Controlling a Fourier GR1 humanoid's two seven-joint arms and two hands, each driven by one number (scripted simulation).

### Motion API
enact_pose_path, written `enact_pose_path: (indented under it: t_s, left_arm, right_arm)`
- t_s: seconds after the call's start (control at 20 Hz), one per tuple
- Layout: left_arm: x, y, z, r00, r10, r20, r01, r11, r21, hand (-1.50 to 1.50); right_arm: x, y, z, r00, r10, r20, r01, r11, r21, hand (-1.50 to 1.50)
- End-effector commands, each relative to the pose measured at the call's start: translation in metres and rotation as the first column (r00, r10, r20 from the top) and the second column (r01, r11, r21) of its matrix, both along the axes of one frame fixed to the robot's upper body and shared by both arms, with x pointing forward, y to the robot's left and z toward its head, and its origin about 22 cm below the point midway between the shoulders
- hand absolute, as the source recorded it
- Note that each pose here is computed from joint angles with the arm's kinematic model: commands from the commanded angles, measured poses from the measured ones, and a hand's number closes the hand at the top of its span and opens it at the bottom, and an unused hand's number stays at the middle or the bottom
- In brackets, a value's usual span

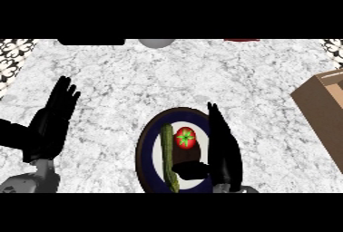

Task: Pick the tomato from the plate and place it in the cardboard box

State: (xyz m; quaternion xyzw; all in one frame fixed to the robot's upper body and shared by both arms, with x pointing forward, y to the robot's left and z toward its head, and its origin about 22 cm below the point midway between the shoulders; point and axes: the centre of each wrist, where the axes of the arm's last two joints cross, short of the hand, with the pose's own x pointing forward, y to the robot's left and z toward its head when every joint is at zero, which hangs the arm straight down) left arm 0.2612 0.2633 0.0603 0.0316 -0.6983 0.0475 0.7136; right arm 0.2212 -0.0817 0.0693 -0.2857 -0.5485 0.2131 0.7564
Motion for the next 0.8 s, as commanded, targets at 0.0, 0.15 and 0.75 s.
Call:
enact_pose_path:
  t_s: [0.0,0.15,0.75]
  left_arm:
    - [0.007,-0.004,-0.012,1.0,-0.005,-0.005,0.005,1.0,0.007,0.0]
    - [-0.011,-0.004,-0.007,1.0,0.002,-0.01,-0.003,1.0,-0.005,0.0]
    - [-0.003,0.002,-0.004,1.0,0.004,-0.014,-0.003,1.0,0.01,0.0]
  right_arm:
    - [-0.004,0.01,-0.02,0.999,-0.029,-0.017,0.029,0.999,-0.035,-1.5]
    - [0.014,0.004,-0.022,0.999,-0.038,-0.025,0.037,0.999,-0.034,-1.5]
    - [0.015,0.001,-0.049,0.999,-0.017,-0.051,0.016,1.0,-0.008,-1.5]
